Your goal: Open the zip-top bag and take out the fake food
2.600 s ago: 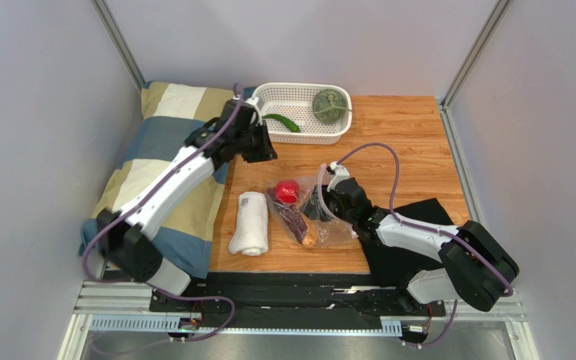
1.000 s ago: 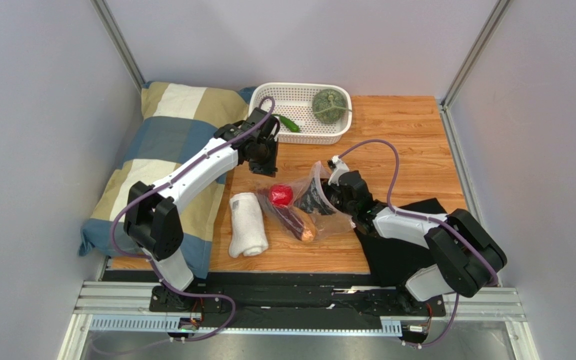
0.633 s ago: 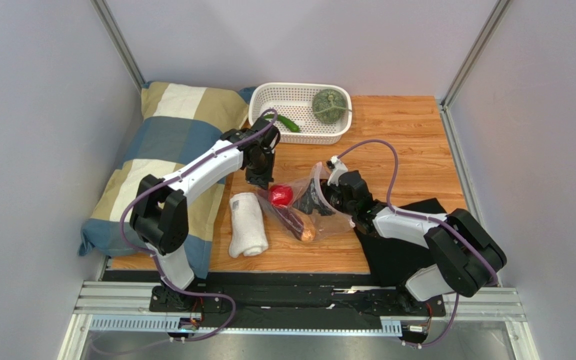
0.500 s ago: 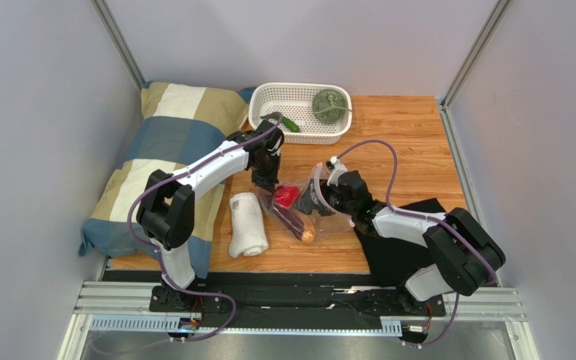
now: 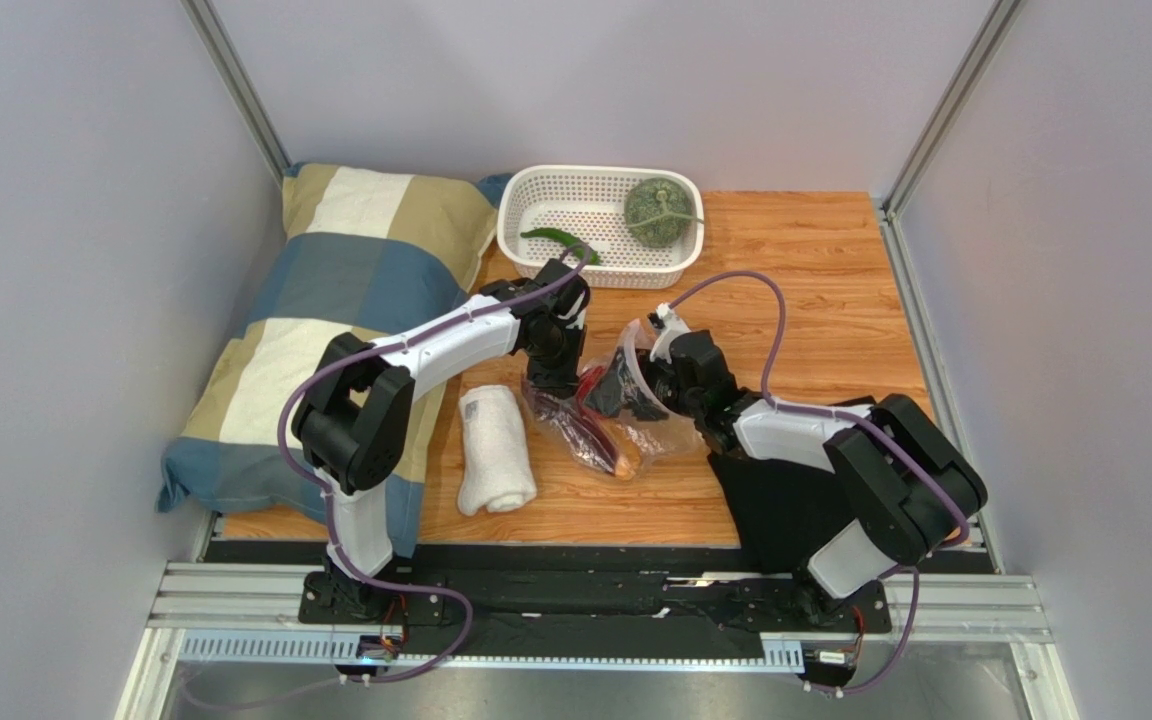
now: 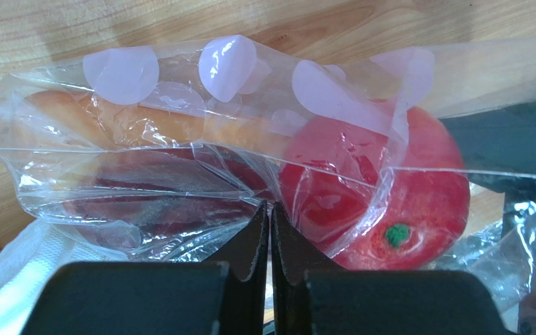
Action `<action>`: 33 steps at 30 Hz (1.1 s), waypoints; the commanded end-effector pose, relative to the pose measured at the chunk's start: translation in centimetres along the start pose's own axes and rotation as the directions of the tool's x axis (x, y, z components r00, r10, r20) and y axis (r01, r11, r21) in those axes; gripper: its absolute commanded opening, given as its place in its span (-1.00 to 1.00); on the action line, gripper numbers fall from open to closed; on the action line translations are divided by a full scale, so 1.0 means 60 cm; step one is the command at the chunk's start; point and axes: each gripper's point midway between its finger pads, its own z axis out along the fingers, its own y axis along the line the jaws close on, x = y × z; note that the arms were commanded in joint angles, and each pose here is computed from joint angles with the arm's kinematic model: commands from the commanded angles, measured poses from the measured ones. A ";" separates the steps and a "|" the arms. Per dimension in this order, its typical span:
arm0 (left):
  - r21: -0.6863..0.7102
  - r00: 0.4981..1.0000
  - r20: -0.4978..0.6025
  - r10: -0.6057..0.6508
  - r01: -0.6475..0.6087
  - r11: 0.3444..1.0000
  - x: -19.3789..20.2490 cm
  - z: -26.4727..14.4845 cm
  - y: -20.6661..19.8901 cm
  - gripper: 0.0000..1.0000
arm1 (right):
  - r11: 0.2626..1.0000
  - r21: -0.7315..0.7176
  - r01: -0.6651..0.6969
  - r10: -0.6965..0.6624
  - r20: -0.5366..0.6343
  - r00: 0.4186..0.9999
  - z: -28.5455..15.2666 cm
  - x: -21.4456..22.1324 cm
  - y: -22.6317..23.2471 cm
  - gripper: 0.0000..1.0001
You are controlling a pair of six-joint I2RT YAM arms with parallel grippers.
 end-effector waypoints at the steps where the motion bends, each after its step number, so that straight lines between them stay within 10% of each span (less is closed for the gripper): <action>1: 0.082 1.000 0.009 0.018 -0.018 0.996 -0.002 -0.004 -0.035 -0.89 | 0.998 -0.048 0.033 -0.029 0.077 0.997 0.016 -0.047 0.027 0.65; 4: 0.082 1.000 0.007 0.024 -0.024 0.996 0.001 0.000 -0.033 -0.88 | 0.996 -0.076 0.049 -0.043 0.087 0.995 0.015 -0.056 0.040 0.61; 12: 0.018 0.996 0.076 0.042 -0.044 0.999 -0.021 -0.032 -0.020 -0.85 | 0.995 0.014 0.100 -0.101 0.030 0.994 -0.020 -0.076 0.052 -0.98; 22: -0.026 0.997 0.079 -0.003 0.005 1.000 -0.014 -0.026 0.001 -0.81 | 0.967 0.239 0.093 -0.044 -0.203 0.978 -0.176 -0.031 0.049 -1.00; 33: -0.015 0.977 0.210 0.030 -0.027 1.000 -0.040 -0.109 -0.012 -0.58 | 0.959 0.268 0.089 -0.038 -0.189 0.981 -0.317 -0.047 0.109 -1.00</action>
